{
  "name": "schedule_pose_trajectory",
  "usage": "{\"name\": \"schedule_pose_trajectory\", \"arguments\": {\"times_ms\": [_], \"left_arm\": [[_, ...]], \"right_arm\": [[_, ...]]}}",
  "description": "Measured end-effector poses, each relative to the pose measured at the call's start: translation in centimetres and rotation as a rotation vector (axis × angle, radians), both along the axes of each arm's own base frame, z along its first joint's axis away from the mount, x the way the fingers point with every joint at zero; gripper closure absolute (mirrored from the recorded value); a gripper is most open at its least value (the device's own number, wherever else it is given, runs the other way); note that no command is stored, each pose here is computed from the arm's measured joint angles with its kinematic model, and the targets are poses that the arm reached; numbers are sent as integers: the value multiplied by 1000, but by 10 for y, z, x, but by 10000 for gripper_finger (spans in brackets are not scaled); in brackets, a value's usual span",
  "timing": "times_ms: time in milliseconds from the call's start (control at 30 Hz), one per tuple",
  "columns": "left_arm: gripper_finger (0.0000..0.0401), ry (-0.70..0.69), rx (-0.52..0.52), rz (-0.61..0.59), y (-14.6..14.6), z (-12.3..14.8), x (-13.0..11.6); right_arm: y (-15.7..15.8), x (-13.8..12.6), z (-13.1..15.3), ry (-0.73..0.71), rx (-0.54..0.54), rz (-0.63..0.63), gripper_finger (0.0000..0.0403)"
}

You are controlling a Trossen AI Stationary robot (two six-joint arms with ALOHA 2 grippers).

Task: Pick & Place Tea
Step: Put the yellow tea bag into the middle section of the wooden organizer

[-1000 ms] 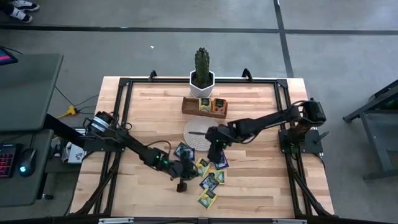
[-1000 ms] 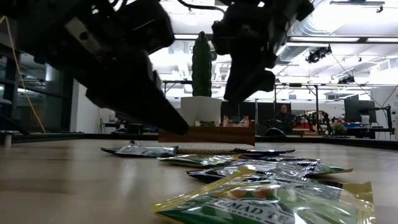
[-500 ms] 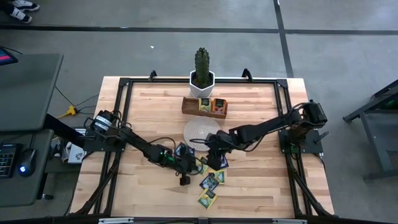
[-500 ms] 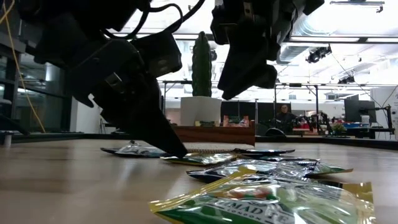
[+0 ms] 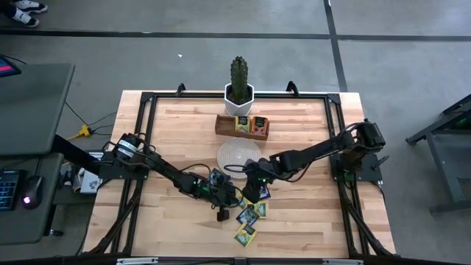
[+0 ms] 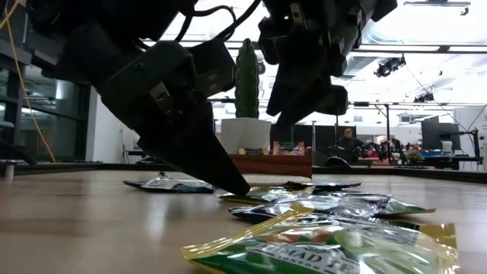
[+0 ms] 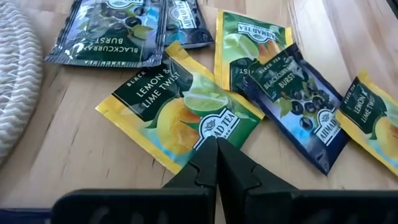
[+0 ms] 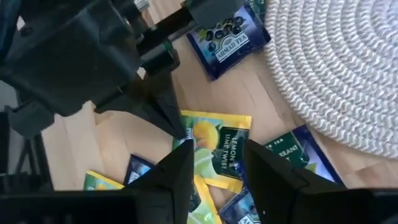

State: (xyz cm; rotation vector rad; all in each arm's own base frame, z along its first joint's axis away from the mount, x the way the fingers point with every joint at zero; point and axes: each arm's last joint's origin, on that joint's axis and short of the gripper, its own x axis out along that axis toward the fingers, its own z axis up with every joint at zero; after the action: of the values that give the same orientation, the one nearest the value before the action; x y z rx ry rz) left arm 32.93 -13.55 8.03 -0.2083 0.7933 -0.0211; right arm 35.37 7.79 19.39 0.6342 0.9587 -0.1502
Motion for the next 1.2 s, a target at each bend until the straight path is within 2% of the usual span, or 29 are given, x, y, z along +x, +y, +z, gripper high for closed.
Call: {"name": "schedule_pose_trajectory", "arguments": {"times_ms": [400,700,1200], "left_arm": [[401,31,-30,38,1,-2,-2],[401,33,-39,46,1,-2,-2],[401,45,-105,111,1,-2,-2]], "right_arm": [[-4,7,-25,97,118,36,195],[-16,16,-29,42,74,25,191],[-23,21,-59,116,101,81,191]]}}
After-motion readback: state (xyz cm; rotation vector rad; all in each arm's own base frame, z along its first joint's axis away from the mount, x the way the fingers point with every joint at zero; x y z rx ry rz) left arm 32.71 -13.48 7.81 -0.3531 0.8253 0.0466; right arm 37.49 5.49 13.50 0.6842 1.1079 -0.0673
